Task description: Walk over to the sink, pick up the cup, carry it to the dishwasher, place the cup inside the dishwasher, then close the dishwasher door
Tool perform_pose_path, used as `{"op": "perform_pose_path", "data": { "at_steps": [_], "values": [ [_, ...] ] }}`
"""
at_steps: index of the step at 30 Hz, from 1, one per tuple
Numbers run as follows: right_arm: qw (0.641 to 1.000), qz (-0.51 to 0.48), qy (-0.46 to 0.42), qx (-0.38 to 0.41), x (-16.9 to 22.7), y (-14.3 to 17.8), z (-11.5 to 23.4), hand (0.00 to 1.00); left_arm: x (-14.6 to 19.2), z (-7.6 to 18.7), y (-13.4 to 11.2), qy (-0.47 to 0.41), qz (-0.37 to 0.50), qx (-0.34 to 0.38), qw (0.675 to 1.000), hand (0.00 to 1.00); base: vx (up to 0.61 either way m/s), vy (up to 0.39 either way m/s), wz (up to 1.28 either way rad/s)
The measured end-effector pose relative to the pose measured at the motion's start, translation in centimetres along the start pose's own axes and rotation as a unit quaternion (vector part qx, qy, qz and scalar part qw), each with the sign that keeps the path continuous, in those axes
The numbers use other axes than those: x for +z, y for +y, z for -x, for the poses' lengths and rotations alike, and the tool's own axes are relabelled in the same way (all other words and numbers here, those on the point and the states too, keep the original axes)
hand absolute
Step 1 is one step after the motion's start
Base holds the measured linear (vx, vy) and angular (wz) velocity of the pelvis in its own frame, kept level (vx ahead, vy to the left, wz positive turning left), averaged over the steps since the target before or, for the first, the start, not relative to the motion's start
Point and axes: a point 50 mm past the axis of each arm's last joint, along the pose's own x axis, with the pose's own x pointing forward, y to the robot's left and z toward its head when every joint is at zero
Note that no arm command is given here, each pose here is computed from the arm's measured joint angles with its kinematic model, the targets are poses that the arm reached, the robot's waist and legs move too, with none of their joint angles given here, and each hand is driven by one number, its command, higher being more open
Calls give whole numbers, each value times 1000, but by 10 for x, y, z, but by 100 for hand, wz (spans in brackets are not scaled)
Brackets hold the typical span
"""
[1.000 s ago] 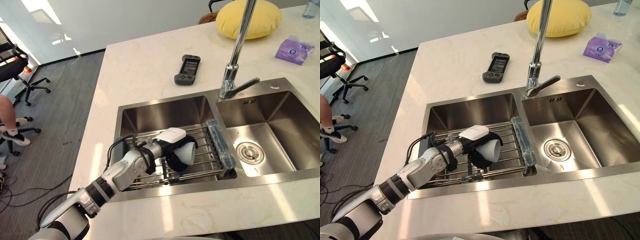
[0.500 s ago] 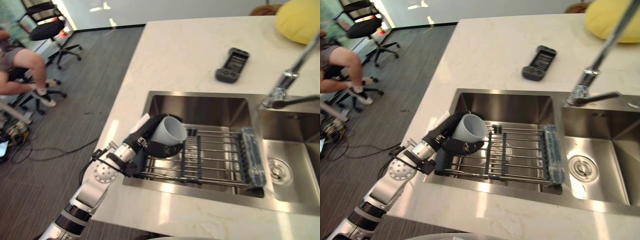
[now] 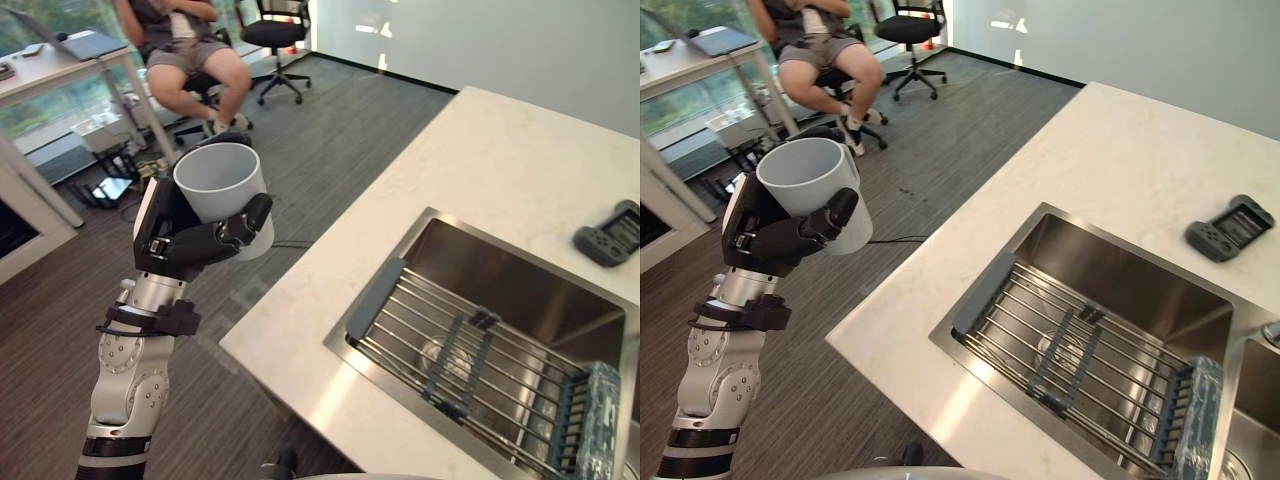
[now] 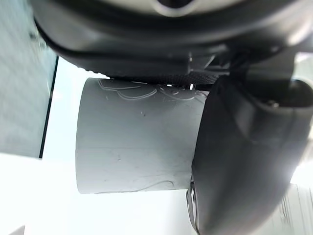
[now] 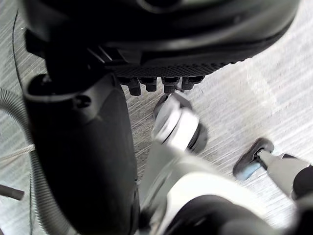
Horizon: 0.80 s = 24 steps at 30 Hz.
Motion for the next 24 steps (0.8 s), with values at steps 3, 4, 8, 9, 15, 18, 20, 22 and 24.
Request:
{"op": "perform_pose_path", "data": {
  "at_steps": [3,4,8,9,15,18,20,22,24],
  "values": [
    [1000,-9,5,-2,-5,-2,1,100,-1,5,3,-16,20,35,999,0,-158,-106,71],
    [1000,-7,5,-2,-4,-2,1,100,-5,8,1,-12,29,42,999,0,-204,-83,74],
    [999,-25,5,-22,-8,-7,2,100,-7,30,1,12,26,52,998,0,-331,-95,125],
    [999,-31,3,-26,-7,-9,3,100,-6,32,3,13,18,51,998,0,-277,7,152],
    [1000,12,-20,-19,34,0,-3,100,-8,34,12,5,13,59,998,0,-184,125,149],
    [999,13,-36,-6,47,13,-6,100,-21,32,18,15,35,80,996,0,-171,97,169],
    [997,16,-69,-14,69,8,-4,100,-26,27,5,9,53,68,996,0,27,371,150],
    [997,21,-74,0,75,28,-9,100,-31,24,2,12,66,73,995,0,67,394,95],
    [998,32,-58,17,61,39,-13,100,-43,25,-1,37,79,88,992,0,35,180,81]
  ]
}}
